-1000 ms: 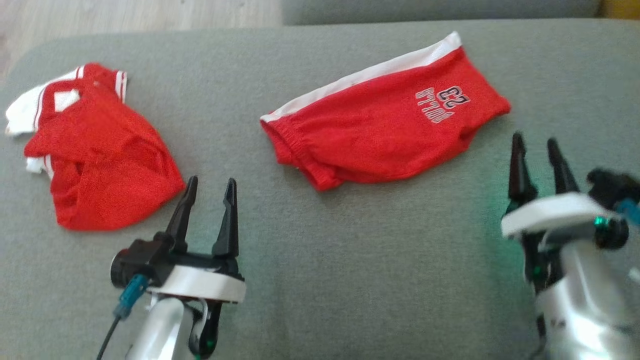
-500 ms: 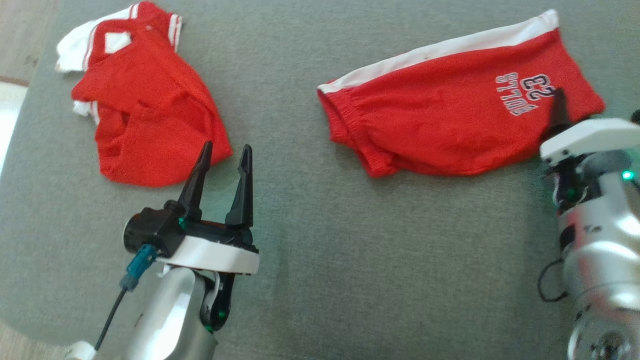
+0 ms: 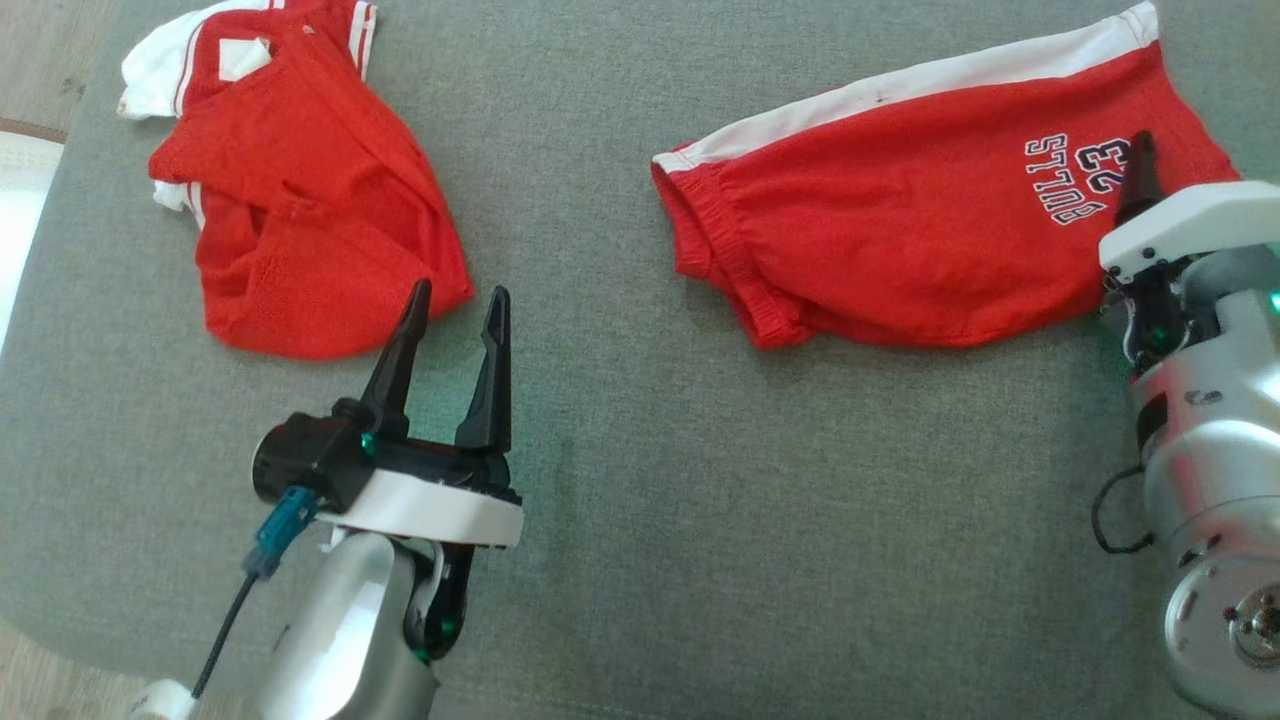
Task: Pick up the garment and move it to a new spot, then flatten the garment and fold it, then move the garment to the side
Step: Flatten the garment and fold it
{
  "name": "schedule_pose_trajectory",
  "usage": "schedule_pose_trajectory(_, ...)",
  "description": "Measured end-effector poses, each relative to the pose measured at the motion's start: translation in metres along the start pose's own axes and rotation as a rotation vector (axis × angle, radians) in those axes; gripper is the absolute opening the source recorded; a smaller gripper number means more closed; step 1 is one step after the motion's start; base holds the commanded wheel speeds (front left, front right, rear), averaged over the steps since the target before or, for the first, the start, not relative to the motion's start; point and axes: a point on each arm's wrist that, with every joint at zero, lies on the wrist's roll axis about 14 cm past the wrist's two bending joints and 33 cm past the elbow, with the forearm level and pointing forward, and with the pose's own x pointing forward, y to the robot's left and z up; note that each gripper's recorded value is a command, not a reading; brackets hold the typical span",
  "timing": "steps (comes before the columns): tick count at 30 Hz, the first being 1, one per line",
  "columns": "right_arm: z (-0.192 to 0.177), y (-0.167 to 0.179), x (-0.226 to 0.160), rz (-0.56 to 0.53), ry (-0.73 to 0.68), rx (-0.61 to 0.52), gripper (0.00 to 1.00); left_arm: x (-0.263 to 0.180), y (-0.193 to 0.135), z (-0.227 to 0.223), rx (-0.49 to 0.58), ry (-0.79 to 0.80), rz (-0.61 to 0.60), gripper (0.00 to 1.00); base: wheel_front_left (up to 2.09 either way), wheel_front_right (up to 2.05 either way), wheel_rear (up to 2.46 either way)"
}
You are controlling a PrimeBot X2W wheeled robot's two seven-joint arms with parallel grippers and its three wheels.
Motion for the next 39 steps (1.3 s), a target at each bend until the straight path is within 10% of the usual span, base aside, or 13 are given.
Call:
schedule_pose_trajectory(12, 0.011, 0.000, -0.024, -0.006, -0.117, 0.018, 0.00, 0.001, -0.009, 0.010, -0.007, -0.029, -0.023, 1.00, 0.00, 0.00, 0.00)
schedule_pose_trajectory(29, 0.032, -0.085, -0.087, -0.178, -0.289, 0.111, 0.00, -0.009, -0.032, 0.017, -0.020, -0.056, -0.079, 1.00, 0.00, 0.00, 0.00)
schedule_pose_trajectory(39, 0.060, -0.051, -0.083, -0.077, -0.375, 0.060, 0.00, -0.013, -0.028, 0.018, -0.019, -0.057, -0.065, 1.00, 0.00, 0.00, 0.00)
